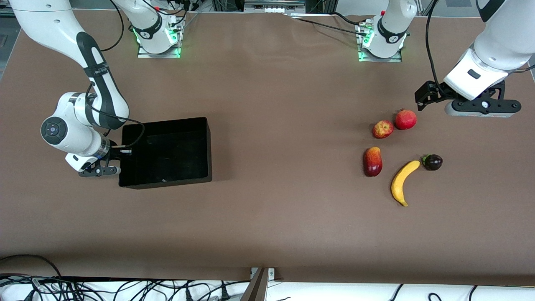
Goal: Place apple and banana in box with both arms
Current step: 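Reach the right gripper down to the rim of the black box, then slide the black box with the right gripper toward the fruit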
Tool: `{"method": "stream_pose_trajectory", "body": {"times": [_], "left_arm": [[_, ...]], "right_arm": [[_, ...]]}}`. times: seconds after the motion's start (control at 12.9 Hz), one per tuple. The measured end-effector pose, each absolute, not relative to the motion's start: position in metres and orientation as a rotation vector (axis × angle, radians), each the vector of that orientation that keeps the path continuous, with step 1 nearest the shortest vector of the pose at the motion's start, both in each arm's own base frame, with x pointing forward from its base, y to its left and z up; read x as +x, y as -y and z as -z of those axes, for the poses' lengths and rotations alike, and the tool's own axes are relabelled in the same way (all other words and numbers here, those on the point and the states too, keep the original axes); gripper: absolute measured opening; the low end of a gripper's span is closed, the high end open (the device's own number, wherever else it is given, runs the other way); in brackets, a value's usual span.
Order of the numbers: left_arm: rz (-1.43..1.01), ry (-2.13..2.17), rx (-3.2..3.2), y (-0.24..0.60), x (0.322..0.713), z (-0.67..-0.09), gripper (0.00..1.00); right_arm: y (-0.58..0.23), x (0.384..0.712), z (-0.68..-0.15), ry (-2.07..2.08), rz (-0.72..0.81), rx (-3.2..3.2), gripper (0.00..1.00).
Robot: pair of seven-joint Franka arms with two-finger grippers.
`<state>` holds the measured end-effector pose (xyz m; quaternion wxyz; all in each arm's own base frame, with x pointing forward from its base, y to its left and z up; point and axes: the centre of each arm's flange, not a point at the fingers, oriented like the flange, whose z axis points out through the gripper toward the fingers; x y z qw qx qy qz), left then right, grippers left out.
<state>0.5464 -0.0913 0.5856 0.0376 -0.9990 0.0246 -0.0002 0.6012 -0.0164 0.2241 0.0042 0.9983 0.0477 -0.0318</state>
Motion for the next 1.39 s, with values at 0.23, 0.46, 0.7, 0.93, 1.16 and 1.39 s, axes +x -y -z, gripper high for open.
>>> {"method": "stream_pose_trajectory", "body": {"times": [0.23, 0.46, 0.7, 0.93, 1.16, 1.39], "left_arm": [[0.002, -0.089, -3.065, 0.096, 0.545, -0.589, 1.0], [0.005, -0.115, -3.064, 0.106, 0.543, -0.592, 1.0], [0.001, -0.117, -3.064, 0.106, 0.543, -0.592, 1.0], [0.001, -0.118, -3.064, 0.107, 0.543, -0.593, 1.0], [-0.001, -0.119, -3.064, 0.107, 0.542, -0.593, 1.0], [-0.005, -0.126, -3.063, 0.11, 0.541, -0.593, 1.0]], "right_arm": [[-0.001, 0.612, -0.242, -0.206, 0.071, 3.146, 0.03], [-0.082, 0.637, -0.303, -0.291, 0.118, 3.2, 0.03], [-0.218, 0.634, -0.362, -0.21, 0.1, 3.215, 0.03], [-0.373, 0.596, -0.34, -0.095, 0.119, 3.222, 0.03], [-0.491, 0.565, -0.29, 0.032, 0.063, 3.257, 0.03], [-0.532, 0.552, -0.242, 0.054, -0.002, 3.292, 0.03]]}}
